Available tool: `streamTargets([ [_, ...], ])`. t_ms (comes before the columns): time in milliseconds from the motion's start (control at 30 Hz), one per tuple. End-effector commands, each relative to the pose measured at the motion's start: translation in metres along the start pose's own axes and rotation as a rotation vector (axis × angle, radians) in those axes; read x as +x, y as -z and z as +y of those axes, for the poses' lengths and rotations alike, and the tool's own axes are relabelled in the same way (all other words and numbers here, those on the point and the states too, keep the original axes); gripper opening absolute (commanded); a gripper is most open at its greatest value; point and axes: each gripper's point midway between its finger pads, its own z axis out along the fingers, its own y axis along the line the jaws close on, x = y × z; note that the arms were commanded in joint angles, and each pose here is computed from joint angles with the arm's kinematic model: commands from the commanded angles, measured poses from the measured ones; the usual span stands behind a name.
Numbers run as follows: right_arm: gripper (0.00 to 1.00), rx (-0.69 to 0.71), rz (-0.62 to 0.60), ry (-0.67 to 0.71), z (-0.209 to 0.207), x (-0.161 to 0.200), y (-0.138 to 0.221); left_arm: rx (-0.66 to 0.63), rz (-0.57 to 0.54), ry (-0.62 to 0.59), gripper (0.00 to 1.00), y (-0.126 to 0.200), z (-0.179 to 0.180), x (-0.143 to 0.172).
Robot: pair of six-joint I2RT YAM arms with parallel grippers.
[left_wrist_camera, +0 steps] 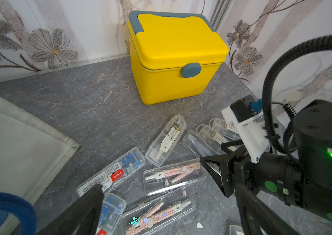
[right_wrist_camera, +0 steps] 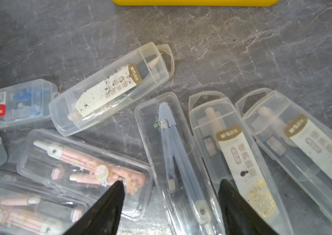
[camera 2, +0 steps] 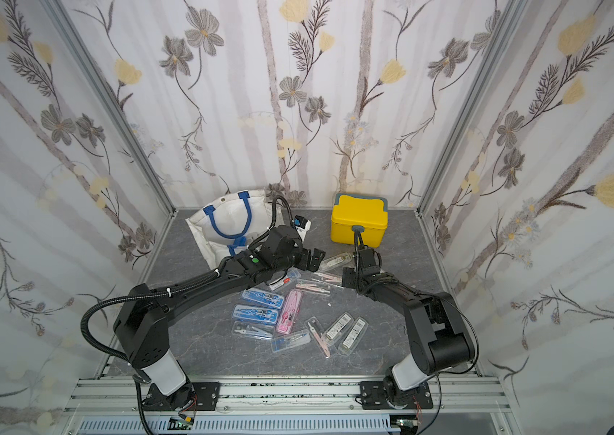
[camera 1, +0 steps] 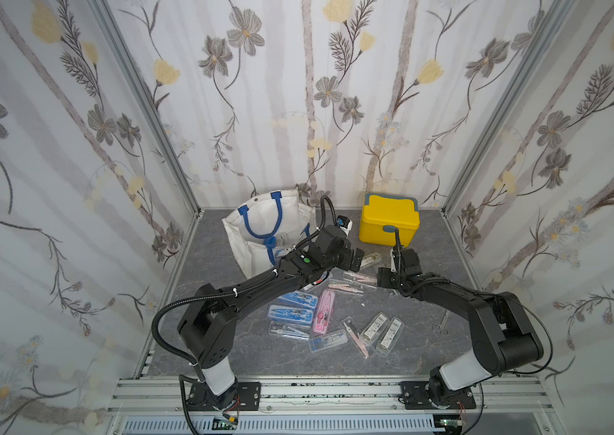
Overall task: Put the compass set into the canvas bag
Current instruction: Pick up the compass set at the center of the board.
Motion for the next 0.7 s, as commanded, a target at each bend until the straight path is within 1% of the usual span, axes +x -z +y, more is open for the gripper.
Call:
streamTargets([
  [0, 0.74, 0.030, 0.003, -0.016, -0.005, 0.000, -0.003, -0.017, -0.035, 0.014, 1.00, 0.000, 0.003, -0.006],
  [167, 0.72, 0.046, 0.020, -0.017, -0.009, 0.004, -0.005, -0.037, -0.031, 0.014, 1.00, -0.001, 0.008, -0.003],
  [367, 0.68, 0.060, 0.079, -0.008, -0.013, 0.021, -0.015, -0.038, -0.029, 0.013, 1.00, -0.003, 0.008, -0.001],
  [667, 0.60, 0.091, 0.127, -0.009, -0.020, 0.036, -0.016, -0.052, -0.022, 0.010, 1.00, -0.002, 0.010, 0.001],
])
